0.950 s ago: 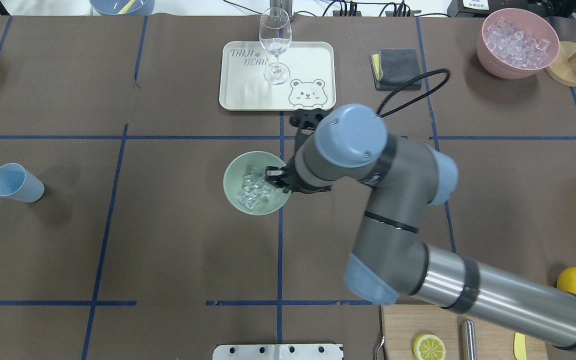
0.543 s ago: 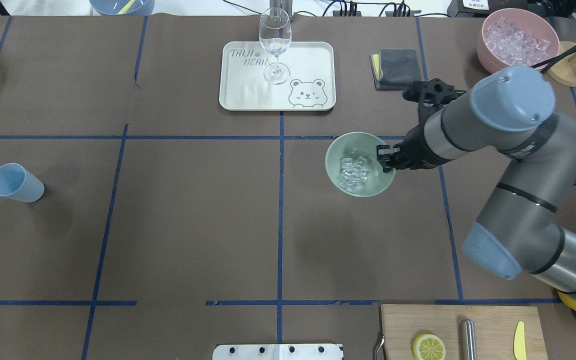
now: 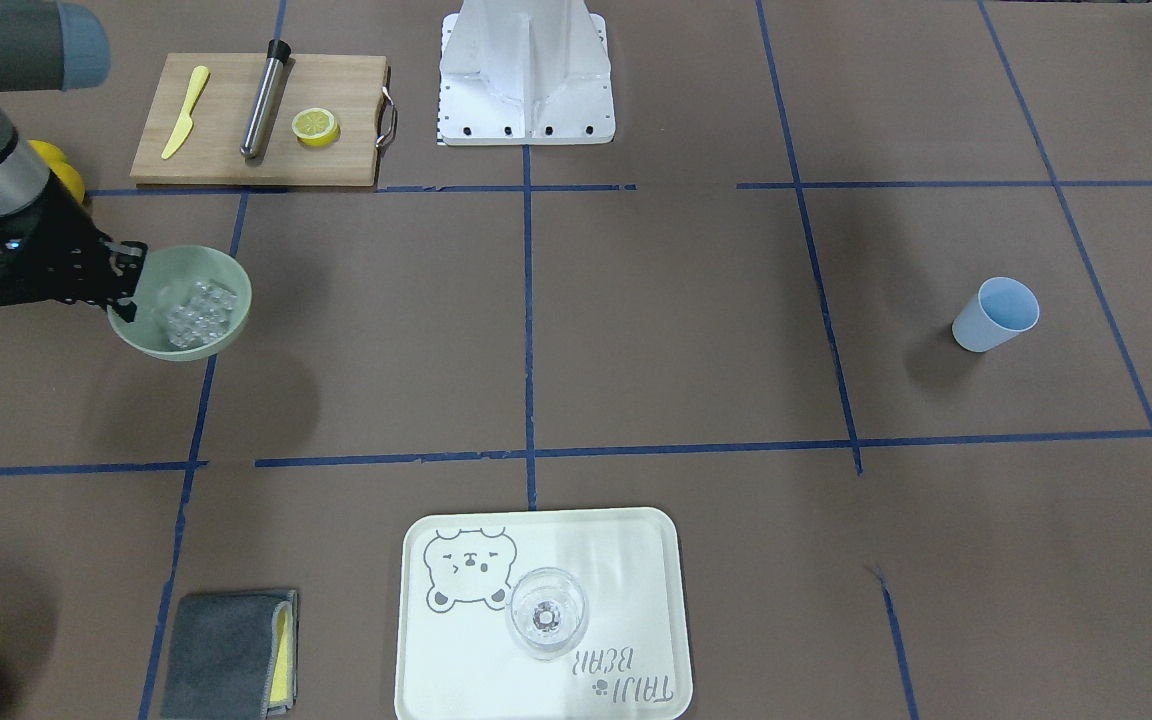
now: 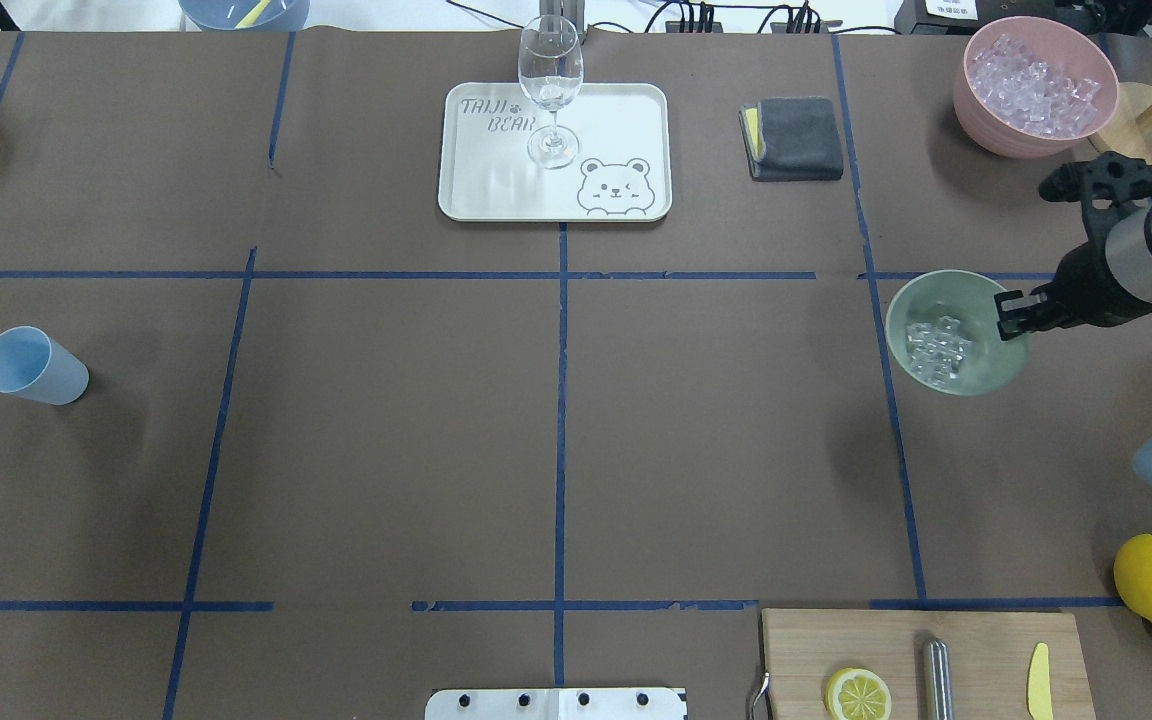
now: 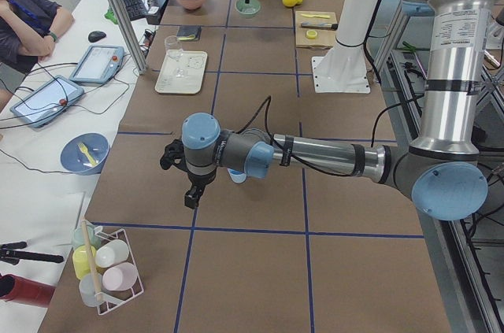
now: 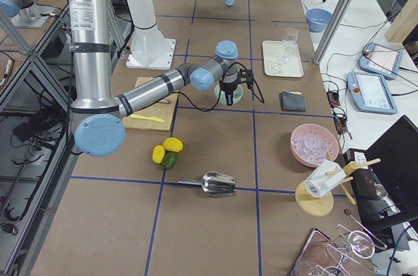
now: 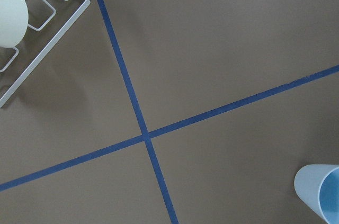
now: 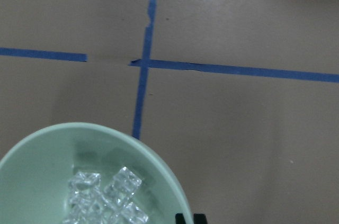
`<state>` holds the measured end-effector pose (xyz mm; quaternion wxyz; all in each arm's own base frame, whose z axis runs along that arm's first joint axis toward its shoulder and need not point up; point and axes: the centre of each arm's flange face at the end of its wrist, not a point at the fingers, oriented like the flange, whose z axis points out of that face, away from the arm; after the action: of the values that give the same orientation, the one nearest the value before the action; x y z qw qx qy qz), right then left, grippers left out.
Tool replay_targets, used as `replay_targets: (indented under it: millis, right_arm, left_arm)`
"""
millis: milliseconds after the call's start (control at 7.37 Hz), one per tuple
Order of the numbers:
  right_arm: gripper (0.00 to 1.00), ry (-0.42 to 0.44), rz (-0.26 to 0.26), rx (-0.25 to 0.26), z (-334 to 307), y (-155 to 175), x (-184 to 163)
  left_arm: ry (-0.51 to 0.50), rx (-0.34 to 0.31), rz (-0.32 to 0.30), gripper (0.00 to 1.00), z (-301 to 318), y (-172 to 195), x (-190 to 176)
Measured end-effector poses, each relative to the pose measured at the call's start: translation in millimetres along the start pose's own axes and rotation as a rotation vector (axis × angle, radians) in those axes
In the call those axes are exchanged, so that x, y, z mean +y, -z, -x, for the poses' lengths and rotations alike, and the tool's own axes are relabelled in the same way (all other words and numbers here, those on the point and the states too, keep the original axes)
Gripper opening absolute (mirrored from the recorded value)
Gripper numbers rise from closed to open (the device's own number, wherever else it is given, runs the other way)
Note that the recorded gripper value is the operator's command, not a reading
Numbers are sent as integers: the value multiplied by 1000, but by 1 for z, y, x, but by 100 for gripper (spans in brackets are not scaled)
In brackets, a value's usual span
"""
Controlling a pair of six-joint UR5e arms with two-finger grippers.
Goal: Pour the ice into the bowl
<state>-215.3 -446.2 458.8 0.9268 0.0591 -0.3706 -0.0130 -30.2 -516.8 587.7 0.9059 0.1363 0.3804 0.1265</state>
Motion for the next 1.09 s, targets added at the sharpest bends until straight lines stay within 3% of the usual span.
replay_targets:
  millis: [407,1086]
  right_arm:
    - [0,-28,85,50,-59,-27,19]
    - [0,-46,128,88,-93,-51,19]
  left_arm:
    - [2,1,-2,100,1,-1,1]
    - [-3,1,-5,100,0,0,0]
